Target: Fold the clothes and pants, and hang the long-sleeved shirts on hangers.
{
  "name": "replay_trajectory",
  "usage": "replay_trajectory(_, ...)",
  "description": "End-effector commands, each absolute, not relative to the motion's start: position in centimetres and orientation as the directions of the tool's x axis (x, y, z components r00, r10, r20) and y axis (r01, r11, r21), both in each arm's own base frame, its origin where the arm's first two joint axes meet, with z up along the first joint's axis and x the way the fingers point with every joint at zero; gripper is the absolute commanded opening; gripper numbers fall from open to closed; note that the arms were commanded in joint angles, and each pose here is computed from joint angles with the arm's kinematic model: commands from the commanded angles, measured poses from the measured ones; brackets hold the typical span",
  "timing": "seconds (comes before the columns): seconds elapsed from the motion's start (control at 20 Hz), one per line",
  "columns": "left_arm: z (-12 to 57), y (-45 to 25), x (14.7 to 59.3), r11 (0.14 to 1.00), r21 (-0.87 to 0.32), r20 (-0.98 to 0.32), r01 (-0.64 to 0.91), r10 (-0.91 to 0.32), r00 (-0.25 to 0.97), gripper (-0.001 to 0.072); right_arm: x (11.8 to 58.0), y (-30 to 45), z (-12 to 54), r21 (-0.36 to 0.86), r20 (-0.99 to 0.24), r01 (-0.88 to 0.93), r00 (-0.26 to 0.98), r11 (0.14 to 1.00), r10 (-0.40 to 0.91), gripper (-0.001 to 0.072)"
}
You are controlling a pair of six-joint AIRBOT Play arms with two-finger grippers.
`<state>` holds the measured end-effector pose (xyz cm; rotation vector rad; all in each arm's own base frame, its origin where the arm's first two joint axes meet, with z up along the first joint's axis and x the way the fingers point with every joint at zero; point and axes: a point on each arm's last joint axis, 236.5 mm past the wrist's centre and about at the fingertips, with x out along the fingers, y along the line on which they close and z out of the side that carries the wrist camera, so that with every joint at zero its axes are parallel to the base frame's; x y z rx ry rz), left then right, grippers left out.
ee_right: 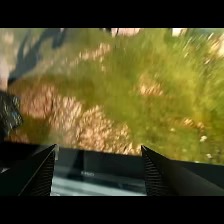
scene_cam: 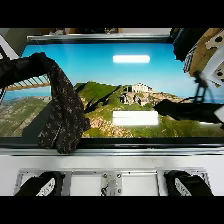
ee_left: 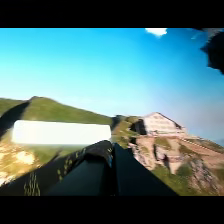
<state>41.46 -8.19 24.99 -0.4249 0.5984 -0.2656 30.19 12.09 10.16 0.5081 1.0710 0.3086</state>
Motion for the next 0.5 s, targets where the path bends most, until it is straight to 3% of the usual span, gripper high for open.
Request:
replay_trajectory(0.0, 21.9, -3.6, 42.3, 0.896, -0.444, -0.567, 0.002, -0.283, 0.774, 0.0012, 32.2, 16.9, 2.6, 0.554, -0.784, -0.046, 0.309, 0.831, 0.539, 0.0555)
replay_trajectory(0.2, 20.6, 0.2, 40.4, 0.913, -0.404, -0.635, -0.061, -0.232, 0.737, 0.0012, 34.1, 25.6, -4.4, 0.521, -0.828, -0.158, 0.145, 0.839, 0.541, 0.0555)
replay_trajectory(0.45, 19.9, 2.9, 39.3, 0.904, -0.406, -0.669, -0.133, -0.195, 0.718, 0.0012, 33.5, 38.6, -6.9, 0.575, -0.797, -0.322, -0.011, 0.752, 0.604, 0.0555)
